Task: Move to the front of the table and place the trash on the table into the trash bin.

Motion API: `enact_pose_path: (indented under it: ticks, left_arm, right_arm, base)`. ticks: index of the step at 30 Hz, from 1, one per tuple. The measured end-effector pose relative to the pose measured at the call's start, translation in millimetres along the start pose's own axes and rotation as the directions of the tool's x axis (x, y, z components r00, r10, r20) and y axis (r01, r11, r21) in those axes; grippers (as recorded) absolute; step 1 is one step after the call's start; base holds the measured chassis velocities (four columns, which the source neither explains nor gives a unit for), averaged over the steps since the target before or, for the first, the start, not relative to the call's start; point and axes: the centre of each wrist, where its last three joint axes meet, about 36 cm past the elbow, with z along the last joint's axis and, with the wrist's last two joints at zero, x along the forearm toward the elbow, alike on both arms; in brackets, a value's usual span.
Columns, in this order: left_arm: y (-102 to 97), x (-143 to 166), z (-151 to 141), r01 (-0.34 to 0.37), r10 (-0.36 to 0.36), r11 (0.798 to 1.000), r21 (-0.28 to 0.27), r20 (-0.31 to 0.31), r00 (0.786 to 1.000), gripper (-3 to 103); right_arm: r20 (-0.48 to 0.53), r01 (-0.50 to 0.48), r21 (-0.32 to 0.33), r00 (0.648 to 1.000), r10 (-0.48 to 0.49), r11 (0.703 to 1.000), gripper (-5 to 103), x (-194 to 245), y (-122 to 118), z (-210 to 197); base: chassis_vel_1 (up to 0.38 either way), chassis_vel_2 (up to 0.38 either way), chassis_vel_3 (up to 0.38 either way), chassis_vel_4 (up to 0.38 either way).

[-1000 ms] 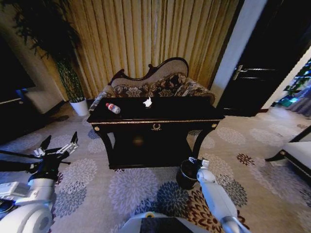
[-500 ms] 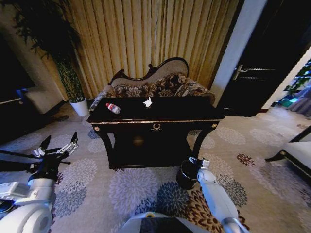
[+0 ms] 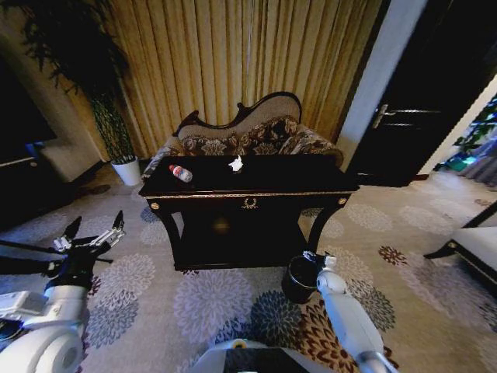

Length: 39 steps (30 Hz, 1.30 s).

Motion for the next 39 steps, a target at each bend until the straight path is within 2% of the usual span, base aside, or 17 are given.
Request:
enact_pose_path:
  ticks: [5,7,8,10,14,16,18,20,21,24,31,39]
  left_arm:
    - [0.0,-0.1,0.0,0.001,-0.001,1.000,0.001,0.001,1.000,100]
    - [0.0,-0.1,-0.1,0.001,-0.001,1.000,0.002,0.001,1.000,100]
    - [0.0,-0.1,-0.1,0.001,-0.001,1.000,0.002,0.001,1.000,100]
    - [-0.2,0.0,0.1,0.002,-0.002,1.000,0.003,0.001,1.000,100]
    - [-0.3,0.1,0.3,0.002,-0.002,1.000,0.004,0.000,1.000,100]
    - [-0.4,-0.1,0.2,0.001,-0.001,1.000,0.004,0.001,1.000,100]
    - [-0.6,-0.2,0.3,0.001,-0.001,1.000,0.005,0.002,1.000,100]
    - [-1.2,-0.3,0.6,0.000,0.000,1.000,0.007,0.002,1.000,100]
    - [-1.2,-0.3,0.6,0.000,0.000,1.000,0.007,0.002,1.000,100]
    - [-1.1,-0.1,0.7,0.002,-0.002,1.000,0.006,0.002,1.000,100]
    - [-0.2,0.0,0.1,0.006,-0.006,1.000,0.004,0.004,1.000,100]
    - [-0.4,0.2,0.4,0.008,-0.008,1.000,0.007,0.004,1.000,100]
  right_arm:
    - [0.036,0.083,-0.016,0.996,-0.082,0.996,100,16.6,-3.2,-8.7]
    - [0.104,0.143,-0.025,0.985,-0.139,0.989,100,31.3,-2.7,-23.8]
    - [0.104,0.143,-0.025,0.985,-0.139,0.989,100,31.3,-2.7,-23.8]
    - [0.197,0.178,-0.016,0.965,-0.171,0.984,100,44.6,0.9,-45.3]
    - [0.267,0.213,-0.013,0.942,-0.202,0.977,100,58.6,5.7,-68.7]
    - [0.331,0.259,-0.001,0.912,-0.244,0.966,100,77.9,13.0,-96.9]
    - [0.343,0.281,-0.001,0.902,-0.263,0.960,100,86.5,16.7,-107.2]
    - [0.366,0.337,0.002,0.876,-0.314,0.942,100,110.9,27.2,-133.0]
    - [0.366,0.337,0.002,0.876,-0.314,0.942,100,110.9,27.2,-133.0]
    - [0.378,0.382,0.026,0.852,-0.363,0.924,100,148.0,41.4,-163.9]
    - [0.408,0.389,0.065,0.830,-0.380,0.919,100,193.5,48.9,-201.1]
    - [0.436,0.378,0.073,0.820,-0.371,0.923,100,204.6,46.6,-211.8]
  base:
    - [0.000,0.000,0.000,0.000]
    - [0.000,0.000,0.000,0.000]
    - [0.000,0.000,0.000,0.000]
    - [0.000,0.000,0.000,0.000]
    - [0.000,0.000,0.000,0.000]
    - [0.000,0.000,0.000,0.000]
    - [0.000,0.000,0.000,0.000]
    - [0.000,0.000,0.000,0.000]
    - [0.000,0.000,0.000,0.000]
    - [0.000,0.000,0.000,0.000]
    - [0.000,0.000,0.000,0.000]
    - [0.000,0.000,0.000,0.000]
